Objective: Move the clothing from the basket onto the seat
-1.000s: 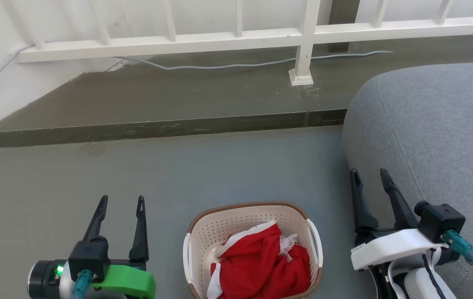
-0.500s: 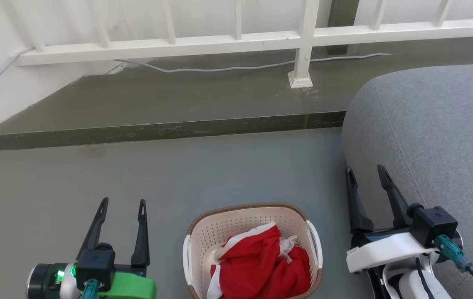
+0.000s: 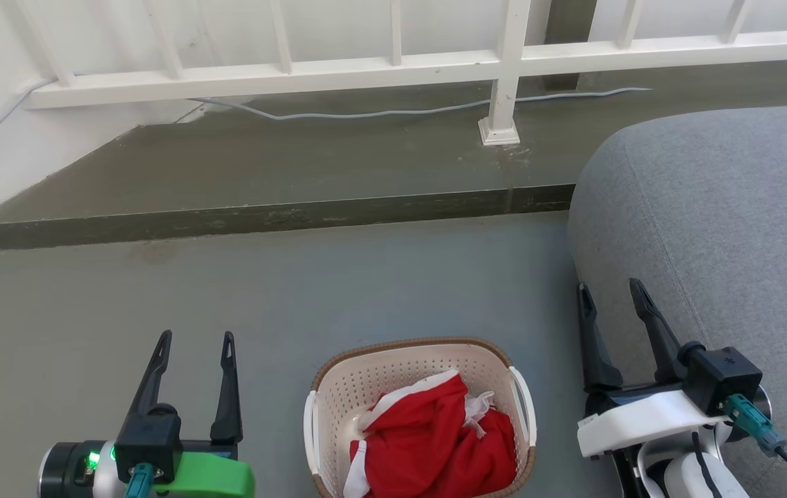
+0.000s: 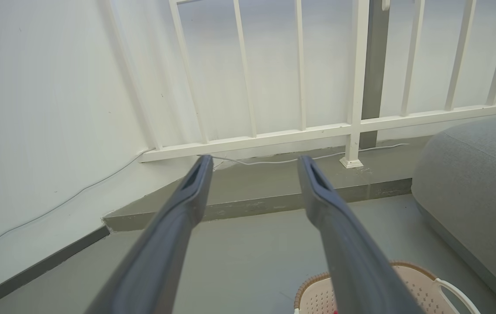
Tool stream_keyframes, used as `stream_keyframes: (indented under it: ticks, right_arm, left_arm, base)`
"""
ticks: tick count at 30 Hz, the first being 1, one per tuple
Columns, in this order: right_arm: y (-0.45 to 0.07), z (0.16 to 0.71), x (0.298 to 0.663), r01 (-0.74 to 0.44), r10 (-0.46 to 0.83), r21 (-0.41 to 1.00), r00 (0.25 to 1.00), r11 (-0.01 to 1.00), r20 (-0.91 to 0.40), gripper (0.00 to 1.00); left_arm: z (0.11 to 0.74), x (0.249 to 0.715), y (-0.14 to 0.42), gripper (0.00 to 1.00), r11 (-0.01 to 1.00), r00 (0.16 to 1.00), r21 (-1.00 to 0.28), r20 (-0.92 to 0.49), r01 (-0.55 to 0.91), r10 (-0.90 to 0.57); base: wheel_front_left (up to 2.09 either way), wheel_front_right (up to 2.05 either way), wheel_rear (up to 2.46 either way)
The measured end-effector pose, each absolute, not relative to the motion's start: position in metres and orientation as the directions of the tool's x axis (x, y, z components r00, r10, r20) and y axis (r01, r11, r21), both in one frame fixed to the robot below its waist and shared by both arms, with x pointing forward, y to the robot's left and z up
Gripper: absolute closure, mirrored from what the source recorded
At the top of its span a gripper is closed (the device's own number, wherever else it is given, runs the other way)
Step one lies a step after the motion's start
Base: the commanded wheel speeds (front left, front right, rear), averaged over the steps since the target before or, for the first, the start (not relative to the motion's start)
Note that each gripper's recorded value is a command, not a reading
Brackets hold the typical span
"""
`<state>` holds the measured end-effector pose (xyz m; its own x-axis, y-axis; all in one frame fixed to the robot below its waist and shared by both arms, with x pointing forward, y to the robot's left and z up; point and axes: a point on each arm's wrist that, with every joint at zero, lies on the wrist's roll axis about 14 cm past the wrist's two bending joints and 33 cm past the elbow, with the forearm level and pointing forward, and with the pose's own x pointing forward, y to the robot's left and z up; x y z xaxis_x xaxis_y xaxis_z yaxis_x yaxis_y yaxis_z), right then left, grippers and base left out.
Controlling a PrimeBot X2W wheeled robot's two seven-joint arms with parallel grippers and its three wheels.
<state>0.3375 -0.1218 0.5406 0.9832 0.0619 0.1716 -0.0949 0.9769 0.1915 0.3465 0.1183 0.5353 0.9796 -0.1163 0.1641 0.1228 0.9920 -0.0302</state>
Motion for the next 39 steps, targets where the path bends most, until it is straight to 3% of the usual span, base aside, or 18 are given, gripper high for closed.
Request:
stream_keyframes:
  ticks: [27, 39]
  right_arm:
    - [-0.124, 0.540, 0.339, -0.085, 0.053, 0.189, 0.984, 0.978, 0.169, 0.00]
    - [-0.129, 0.535, 0.363, -0.066, 0.039, 0.175, 0.987, 0.982, 0.153, 0.00]
  left_arm:
    - [0.531, 0.348, 0.121, 0.00, 0.993, 0.983, -0.031, 0.152, 0.112, -0.106]
    - [0.509, 0.366, 0.119, 0.00, 0.992, 0.990, -0.040, 0.082, 0.117, -0.113]
  base:
    - [0.00, 0.00, 0.00]
    - [0.00, 0.00, 0.00]
